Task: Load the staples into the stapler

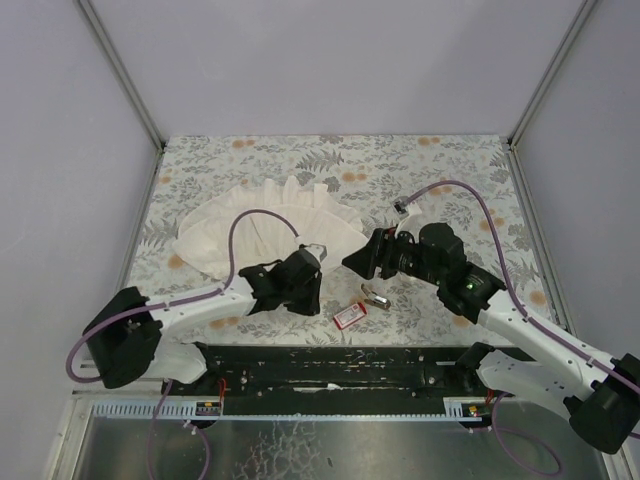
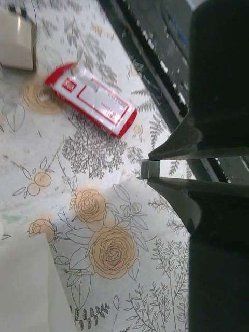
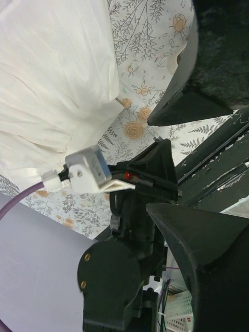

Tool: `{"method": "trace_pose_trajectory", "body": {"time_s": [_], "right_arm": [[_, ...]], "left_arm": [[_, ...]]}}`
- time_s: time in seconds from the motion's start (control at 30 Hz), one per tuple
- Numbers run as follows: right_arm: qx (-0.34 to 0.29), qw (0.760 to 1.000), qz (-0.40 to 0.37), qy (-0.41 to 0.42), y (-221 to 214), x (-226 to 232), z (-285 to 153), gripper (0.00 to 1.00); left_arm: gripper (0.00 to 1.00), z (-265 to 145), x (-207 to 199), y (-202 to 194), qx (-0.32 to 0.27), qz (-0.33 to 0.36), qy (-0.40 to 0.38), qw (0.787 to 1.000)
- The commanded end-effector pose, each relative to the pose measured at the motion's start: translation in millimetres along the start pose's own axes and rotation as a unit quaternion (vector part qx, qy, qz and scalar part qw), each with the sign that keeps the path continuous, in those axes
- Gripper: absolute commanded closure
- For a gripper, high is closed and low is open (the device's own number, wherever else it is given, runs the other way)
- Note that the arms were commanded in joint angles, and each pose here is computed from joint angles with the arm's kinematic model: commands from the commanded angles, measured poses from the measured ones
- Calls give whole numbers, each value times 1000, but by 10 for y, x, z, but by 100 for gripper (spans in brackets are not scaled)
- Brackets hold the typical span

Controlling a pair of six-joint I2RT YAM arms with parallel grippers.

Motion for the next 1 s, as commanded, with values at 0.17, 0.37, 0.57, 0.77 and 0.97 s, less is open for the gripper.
{"method": "trace_pose_trajectory", "body": {"time_s": [0.17,0.37,0.57,0.77,0.97], "right_arm": [[-26,1000,-17,-3,71,-6,-55,32],[-23,1000,-15,-6,42,-37,-50,32],[-23,1000,-13,-7,32,-48,-58,32],[-23,1000,-12,-8,32,-48,-54,32],[-24,1000,-10,-8,32,-49,-48,32]], "left_arm": [[95,199,49,-81,46,79,102,991],[92,295,2,-138,69,100,108,987],[86,356,12,-200,90,115,120,982],[78,389,13,-242,103,124,127,979],[71,394,40,-285,113,130,141,975]]}}
Point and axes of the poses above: each gripper's point midway between its finger pads, its own z axis out along the fingers, its own x axis along the line the jaws close on, y = z × x, the point moved 5 cm from there along -z, back along the fingers, and after that the axes turned 11 degrees about z, right-handed, at the moved point
